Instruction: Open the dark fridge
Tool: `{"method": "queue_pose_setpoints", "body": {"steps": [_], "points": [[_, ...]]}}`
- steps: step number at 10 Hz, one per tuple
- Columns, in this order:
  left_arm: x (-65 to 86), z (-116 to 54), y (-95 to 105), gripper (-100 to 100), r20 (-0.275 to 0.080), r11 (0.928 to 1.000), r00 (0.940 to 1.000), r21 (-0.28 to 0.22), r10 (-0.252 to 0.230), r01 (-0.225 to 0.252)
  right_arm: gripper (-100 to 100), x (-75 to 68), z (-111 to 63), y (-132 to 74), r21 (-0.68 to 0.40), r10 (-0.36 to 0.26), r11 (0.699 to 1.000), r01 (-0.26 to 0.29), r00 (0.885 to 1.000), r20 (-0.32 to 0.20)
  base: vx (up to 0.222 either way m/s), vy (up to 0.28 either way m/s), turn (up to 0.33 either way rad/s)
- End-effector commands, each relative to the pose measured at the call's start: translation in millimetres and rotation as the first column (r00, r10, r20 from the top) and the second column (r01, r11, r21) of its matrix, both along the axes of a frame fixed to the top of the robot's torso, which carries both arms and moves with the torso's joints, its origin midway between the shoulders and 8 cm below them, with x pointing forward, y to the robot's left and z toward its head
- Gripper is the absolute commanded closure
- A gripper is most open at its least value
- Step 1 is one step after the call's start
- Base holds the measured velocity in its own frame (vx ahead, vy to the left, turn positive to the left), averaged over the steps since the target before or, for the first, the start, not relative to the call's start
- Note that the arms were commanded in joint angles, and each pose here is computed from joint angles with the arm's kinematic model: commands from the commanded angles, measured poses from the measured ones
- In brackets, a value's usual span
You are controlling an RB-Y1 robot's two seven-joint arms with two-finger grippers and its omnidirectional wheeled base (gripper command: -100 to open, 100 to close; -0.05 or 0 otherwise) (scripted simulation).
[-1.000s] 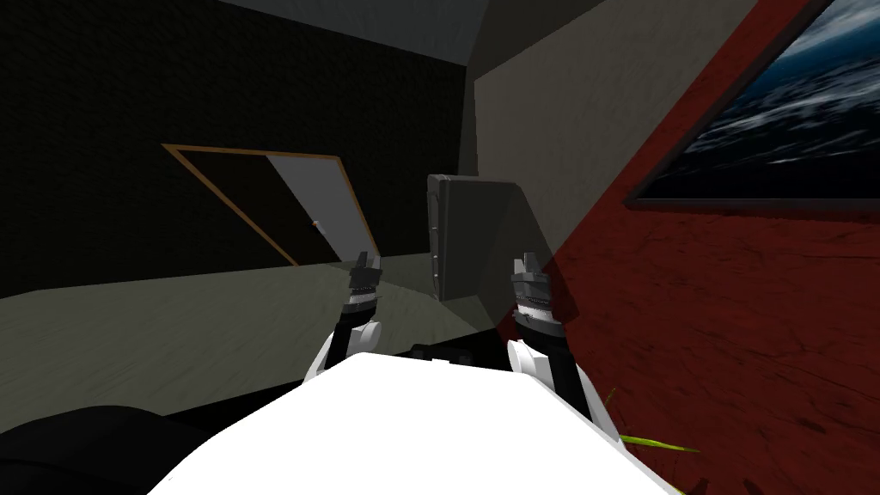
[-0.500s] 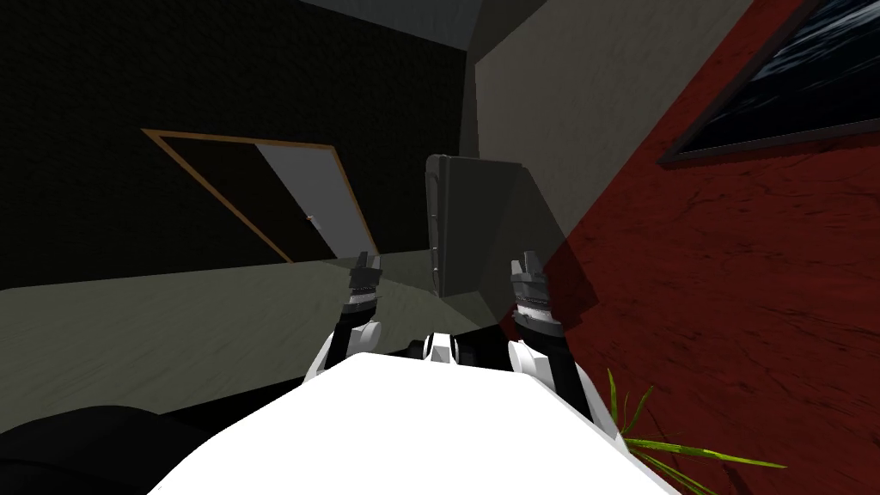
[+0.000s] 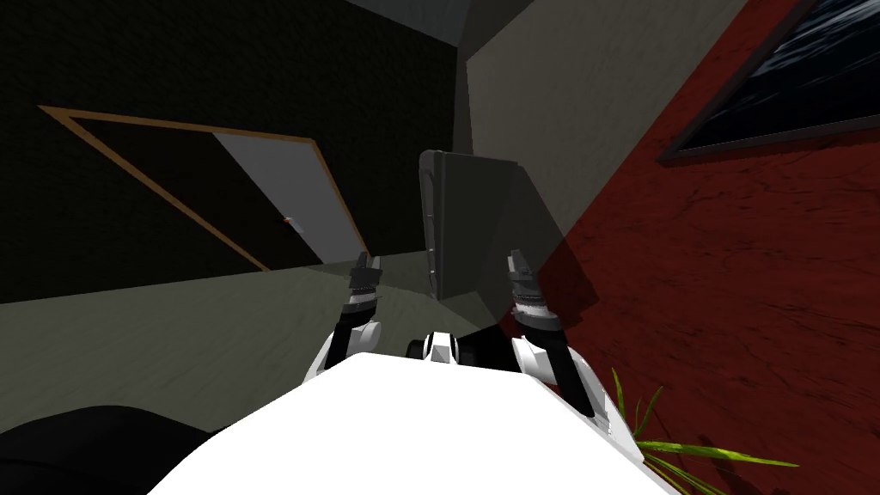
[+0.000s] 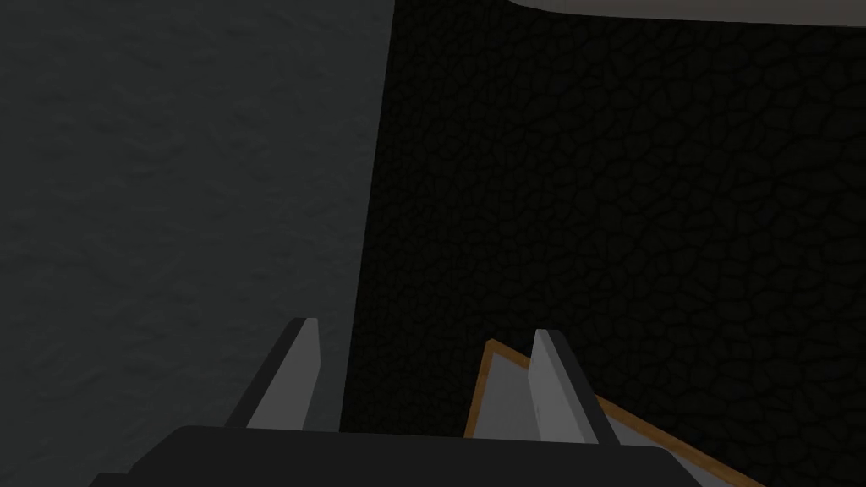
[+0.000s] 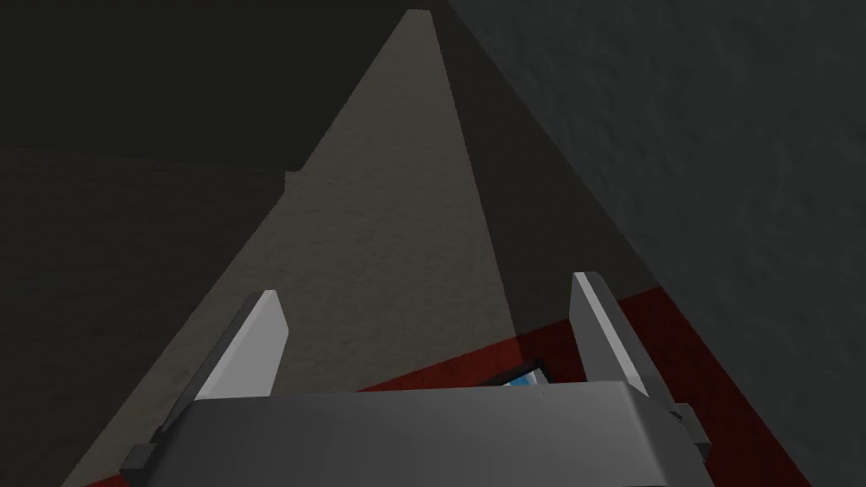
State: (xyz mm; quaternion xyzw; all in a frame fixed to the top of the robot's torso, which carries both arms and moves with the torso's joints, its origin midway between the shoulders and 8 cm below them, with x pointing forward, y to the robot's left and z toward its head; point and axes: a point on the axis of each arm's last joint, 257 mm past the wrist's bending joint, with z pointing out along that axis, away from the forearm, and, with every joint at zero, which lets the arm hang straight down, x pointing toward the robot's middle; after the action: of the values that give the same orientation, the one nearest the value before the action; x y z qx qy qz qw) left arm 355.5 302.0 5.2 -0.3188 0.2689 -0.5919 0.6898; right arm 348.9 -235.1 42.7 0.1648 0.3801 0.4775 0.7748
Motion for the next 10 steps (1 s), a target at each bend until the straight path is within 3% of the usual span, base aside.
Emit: {"method": "queue_pose_setpoints", "body": {"steps": [1, 3, 6, 7, 8, 9, 10], "points": [[0.0, 0.0, 0.0, 0, 0.0, 1.0, 1.0, 0.0, 0.0, 0.0, -100, 2.4, 5.4, 10, -0.097, -0.024, 0.995, 0.027, 0.999, 0.037, 0.082, 0.089, -0.056], [0.0, 0.0, 0.0, 0, 0.0, 1.0, 1.0, 0.0, 0.0, 0.0, -100, 5.5, 13.3, 20, -0.205, -0.052, 0.976, 0.071, 0.994, 0.097, 0.097, 0.101, -0.172], [0.0, 0.0, 0.0, 0, 0.0, 1.0, 1.0, 0.0, 0.0, 0.0, -100, 7.2, 17.5, 25, -0.271, -0.08, 0.956, 0.115, 0.987, 0.139, 0.101, 0.082, -0.129], [0.0, 0.1, -0.1, 0, 0.0, 1.0, 1.0, 0.0, 0.0, 0.0, -100, 9.0, 21.7, 31, -0.323, -0.097, 0.934, 0.151, 0.979, 0.18, 0.086, 0.077, -0.159], [0.0, 0.0, 0.0, 0, 0.0, 1.0, 1.0, 0.0, 0.0, 0.0, -100, 9.0, 21.7, 31, -0.326, -0.099, 0.933, 0.155, 0.978, 0.181, 0.077, 0.073, -0.098], [0.0, 0.1, -0.1, 0, 0.0, 1.0, 1.0, 0.0, 0.0, 0.0, -100, 10.9, 25.8, 36, -0.373, -0.114, 0.908, 0.193, 0.968, 0.224, 0.1, 0.087, -0.204], [0.0, 0.0, 0.0, 0, 0.0, 1.0, 1.0, 0.0, 0.0, 0.0, -100, 10.9, 25.8, 36, -0.377, -0.119, 0.904, 0.199, 0.967, 0.227, 0.096, 0.086, -0.091]]}}
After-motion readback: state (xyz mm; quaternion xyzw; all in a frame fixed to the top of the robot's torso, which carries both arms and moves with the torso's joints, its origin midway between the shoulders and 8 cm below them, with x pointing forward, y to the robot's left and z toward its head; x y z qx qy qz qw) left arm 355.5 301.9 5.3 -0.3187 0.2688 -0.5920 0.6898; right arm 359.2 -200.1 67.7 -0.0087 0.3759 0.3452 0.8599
